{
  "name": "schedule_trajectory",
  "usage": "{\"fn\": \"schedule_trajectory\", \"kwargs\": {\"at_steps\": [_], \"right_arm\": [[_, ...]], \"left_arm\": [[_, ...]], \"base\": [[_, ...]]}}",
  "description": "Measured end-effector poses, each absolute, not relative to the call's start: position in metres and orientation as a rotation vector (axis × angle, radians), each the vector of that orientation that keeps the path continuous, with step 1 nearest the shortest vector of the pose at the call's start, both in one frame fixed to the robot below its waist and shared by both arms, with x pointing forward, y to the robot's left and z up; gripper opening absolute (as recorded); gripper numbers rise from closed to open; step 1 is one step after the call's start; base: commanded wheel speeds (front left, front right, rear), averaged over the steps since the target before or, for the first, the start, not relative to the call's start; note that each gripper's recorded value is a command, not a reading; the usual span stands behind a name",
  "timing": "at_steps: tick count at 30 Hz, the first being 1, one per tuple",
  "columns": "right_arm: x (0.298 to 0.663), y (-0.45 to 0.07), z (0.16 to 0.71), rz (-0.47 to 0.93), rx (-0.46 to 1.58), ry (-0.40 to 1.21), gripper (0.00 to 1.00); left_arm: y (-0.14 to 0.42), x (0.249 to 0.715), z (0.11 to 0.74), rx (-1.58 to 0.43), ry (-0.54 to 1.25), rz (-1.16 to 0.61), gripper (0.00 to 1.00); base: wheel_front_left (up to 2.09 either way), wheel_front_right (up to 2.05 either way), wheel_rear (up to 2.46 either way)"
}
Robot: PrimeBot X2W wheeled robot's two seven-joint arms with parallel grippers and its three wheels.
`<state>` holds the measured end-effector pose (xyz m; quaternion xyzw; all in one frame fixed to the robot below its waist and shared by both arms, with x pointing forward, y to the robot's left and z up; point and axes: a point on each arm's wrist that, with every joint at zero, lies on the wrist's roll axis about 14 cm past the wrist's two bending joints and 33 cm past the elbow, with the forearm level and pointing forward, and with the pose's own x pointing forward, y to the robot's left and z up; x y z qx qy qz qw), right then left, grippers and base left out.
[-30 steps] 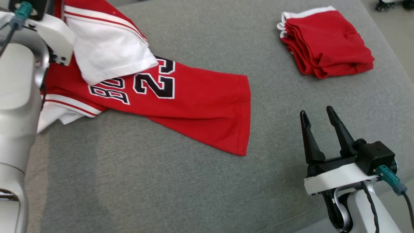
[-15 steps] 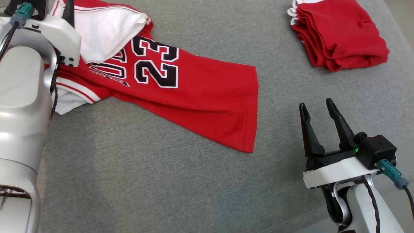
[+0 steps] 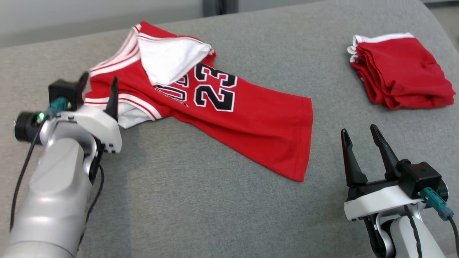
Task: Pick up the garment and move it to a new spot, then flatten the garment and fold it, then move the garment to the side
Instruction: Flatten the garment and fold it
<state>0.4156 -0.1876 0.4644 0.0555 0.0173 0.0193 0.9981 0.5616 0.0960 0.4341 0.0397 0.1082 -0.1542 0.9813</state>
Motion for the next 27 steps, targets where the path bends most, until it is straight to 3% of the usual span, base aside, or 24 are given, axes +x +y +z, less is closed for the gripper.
{"fn": "schedule_trajectory", "kwargs": {"at_steps": [8, 14, 20, 21, 22, 24, 25, 27], "right_arm": [[0.413, -0.172, 0.477, 0.084, 0.117, 0.003, 1.00], [0.412, -0.176, 0.472, 0.071, 0.111, 0.017, 1.00], [0.409, -0.189, 0.467, 0.035, 0.104, 0.031, 1.00], [0.408, -0.190, 0.467, 0.031, 0.103, 0.031, 1.00], [0.408, -0.191, 0.467, 0.028, 0.103, 0.031, 1.00], [0.408, -0.192, 0.468, 0.024, 0.103, 0.029, 1.00], [0.407, -0.193, 0.468, 0.023, 0.103, 0.028, 1.00], [0.407, -0.193, 0.471, 0.023, 0.103, 0.022, 1.00]], "left_arm": [[0.125, 0.512, 0.405, -0.011, 0.362, -0.239, 1.00], [0.125, 0.501, 0.373, -0.034, 0.497, -0.235, 1.00], [0.123, 0.507, 0.366, -0.040, 0.508, -0.241, 1.00], [0.120, 0.507, 0.366, -0.036, 0.501, -0.249, 0.93], [0.117, 0.508, 0.368, -0.033, 0.492, -0.261, 0.93], [0.113, 0.510, 0.372, -0.026, 0.470, -0.276, 0.27], [0.112, 0.510, 0.375, -0.017, 0.459, -0.288, 0.00], [0.105, 0.510, 0.381, 0.008, 0.434, -0.319, 0.00]], "base": [[0.00, 0.00, 0.00], [0.00, 0.00, 0.00], [0.00, 0.00, 0.00], [0.00, 0.00, 0.00], [0.00, 0.00, 0.00], [0.00, 0.00, 0.00], [0.00, 0.00, 0.00], [0.00, 0.00, 0.00]]}}
